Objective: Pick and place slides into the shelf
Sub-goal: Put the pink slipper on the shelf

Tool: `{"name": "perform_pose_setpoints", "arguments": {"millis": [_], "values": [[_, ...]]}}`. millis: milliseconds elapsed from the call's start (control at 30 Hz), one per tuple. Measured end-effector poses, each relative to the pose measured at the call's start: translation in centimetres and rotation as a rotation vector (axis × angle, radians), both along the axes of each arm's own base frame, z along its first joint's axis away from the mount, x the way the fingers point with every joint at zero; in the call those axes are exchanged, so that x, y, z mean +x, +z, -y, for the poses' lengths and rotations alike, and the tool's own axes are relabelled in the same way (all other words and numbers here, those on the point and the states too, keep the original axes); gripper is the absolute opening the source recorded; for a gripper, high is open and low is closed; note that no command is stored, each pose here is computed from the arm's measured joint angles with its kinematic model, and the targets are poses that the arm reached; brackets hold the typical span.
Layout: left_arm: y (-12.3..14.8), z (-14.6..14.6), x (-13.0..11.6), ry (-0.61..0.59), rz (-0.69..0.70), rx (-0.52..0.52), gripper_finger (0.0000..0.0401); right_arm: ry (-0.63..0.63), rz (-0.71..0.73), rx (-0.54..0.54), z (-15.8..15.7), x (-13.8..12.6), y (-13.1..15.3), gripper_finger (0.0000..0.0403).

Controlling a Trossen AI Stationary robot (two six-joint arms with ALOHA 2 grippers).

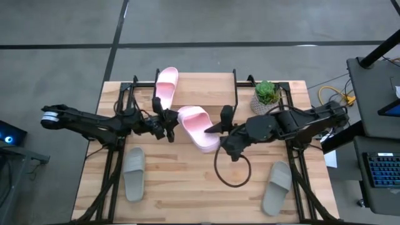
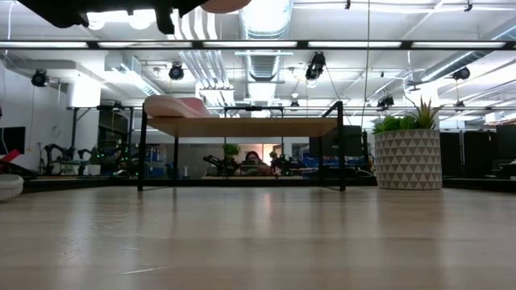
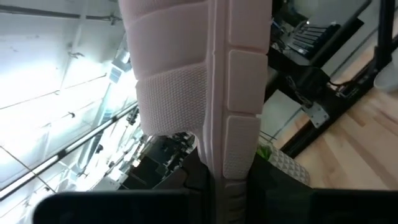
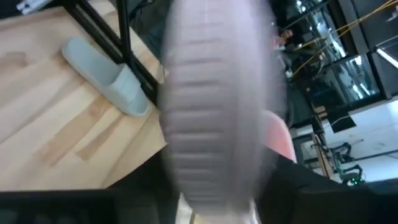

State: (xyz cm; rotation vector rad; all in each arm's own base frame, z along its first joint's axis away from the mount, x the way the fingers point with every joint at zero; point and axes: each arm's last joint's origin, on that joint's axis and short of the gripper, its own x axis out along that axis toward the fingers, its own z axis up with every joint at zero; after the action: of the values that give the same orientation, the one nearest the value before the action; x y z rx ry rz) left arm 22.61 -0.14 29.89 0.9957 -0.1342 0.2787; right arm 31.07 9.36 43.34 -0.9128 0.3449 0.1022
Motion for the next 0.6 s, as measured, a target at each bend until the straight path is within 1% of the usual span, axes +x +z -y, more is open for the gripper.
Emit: {"name": "perform_pose_setpoints", "arguments": {"millis": [100,200,333,433,500,600], "values": [[-0.08,-0.01,0.04,0.003,-0.009,0.0,0.0025,-0.005,-0.018,-0.023,0.1,0.39,-0.41,0.0115],[-0.02,-0.01,-0.03,0.003,-0.006,-0.002,0.0025,-0.008,-0.014,-0.045,0.14,0.4,-0.36,0.0066],[0.02,-0.02,-0.07,0.004,-0.004,-0.002,0.0025,0.002,-0.019,-0.08,0.15,0.39,-0.38,0.0061],[0.03,-0.02,-0.08,0.003,-0.001,-0.019,0.0026,-0.021,-0.014,-0.093,0.21,0.39,-0.34,0.0061],[0.02,-0.05,-0.08,0.001,0.007,-0.069,0.0045,-0.047,-0.016,-0.104,0.24,0.68,-0.56,0.0061],[0.12,-0.16,-0.22,0.029,0.019,-0.112,0.0095,-0.074,-0.021,-0.118,0.37,0.86,-0.82,0.0061]]}}
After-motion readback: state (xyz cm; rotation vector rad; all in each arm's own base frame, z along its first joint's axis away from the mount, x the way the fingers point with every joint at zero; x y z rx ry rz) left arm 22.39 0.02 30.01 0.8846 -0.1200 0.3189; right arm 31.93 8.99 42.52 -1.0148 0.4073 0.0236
